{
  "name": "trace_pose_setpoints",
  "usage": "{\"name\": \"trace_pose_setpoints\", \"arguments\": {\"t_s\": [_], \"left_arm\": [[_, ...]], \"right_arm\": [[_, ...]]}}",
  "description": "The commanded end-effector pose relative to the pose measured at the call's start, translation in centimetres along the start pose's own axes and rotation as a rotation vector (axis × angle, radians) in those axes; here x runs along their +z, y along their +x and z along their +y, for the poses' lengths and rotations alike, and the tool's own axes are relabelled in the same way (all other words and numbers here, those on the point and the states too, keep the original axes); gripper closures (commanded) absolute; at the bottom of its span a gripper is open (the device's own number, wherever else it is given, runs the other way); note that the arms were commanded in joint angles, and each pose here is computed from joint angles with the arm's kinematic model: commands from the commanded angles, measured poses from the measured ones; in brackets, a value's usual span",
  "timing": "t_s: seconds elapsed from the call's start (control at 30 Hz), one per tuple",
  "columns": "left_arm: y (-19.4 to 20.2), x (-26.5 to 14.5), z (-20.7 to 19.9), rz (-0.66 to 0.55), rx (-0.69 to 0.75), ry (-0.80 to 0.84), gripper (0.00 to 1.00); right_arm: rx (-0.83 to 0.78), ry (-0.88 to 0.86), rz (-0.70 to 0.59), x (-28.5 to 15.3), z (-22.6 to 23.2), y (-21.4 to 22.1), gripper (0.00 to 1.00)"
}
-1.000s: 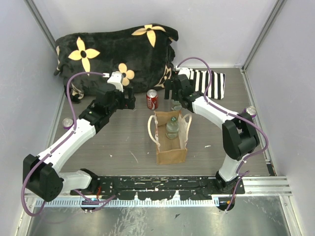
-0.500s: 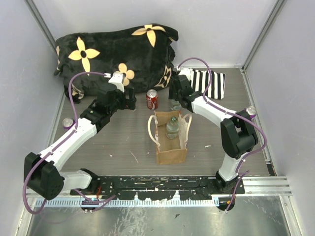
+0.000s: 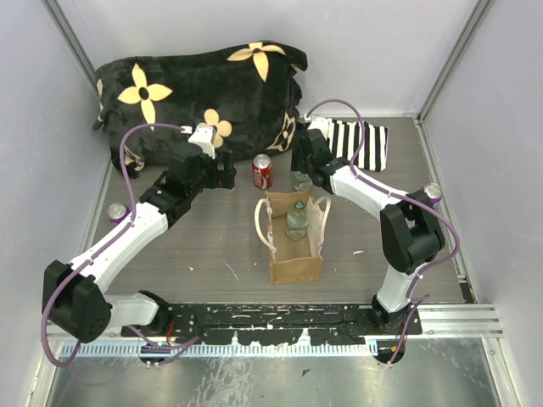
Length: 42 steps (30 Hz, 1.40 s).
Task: Place the beverage into the canvas bag
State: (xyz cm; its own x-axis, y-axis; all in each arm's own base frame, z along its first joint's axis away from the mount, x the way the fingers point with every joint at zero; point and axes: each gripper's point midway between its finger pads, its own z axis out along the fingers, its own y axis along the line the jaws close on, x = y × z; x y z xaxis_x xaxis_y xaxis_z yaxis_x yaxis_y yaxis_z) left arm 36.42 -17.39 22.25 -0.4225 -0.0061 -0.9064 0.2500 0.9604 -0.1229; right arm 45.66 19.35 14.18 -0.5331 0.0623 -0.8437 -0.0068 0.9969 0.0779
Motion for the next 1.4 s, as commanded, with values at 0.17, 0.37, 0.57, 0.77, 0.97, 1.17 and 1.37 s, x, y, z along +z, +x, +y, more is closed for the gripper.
{"name": "trace_pose_setpoints", "arguments": {"t_s": [0.17,0.37,0.57,0.77,0.97,1.17,1.37], "left_arm": [[0.3,1.1,-0.1,0.003,-0.010,0.005,0.02],[0.4,1.0,-0.2,0.004,-0.008,0.008,0.01],[0.4,1.1,-0.2,0.005,-0.007,0.009,0.01],[0.5,1.2,-0.2,0.006,-0.012,0.009,0.01],[0.7,1.2,-0.2,0.010,-0.014,0.008,0.01],[0.8,1.2,-0.1,0.010,-0.015,0.007,0.01],[0.9,1.0,0.0,0.009,-0.017,0.005,0.02]], "right_arm": [[0.014,-0.014,-0.065,-0.4,0.8,-2.7,0.33],[0.020,-0.012,-0.067,-0.3,0.9,-2.8,0.25],[0.025,-0.003,-0.092,-0.5,0.8,-3.7,0.26],[0.023,0.006,-0.095,-0.5,0.6,-3.8,0.37],[0.016,0.011,-0.072,-0.3,0.5,-2.9,0.67],[0.022,0.014,-0.066,-0.3,0.4,-2.8,0.99],[0.039,0.008,-0.083,-1.0,0.6,-4.0,0.99]]}}
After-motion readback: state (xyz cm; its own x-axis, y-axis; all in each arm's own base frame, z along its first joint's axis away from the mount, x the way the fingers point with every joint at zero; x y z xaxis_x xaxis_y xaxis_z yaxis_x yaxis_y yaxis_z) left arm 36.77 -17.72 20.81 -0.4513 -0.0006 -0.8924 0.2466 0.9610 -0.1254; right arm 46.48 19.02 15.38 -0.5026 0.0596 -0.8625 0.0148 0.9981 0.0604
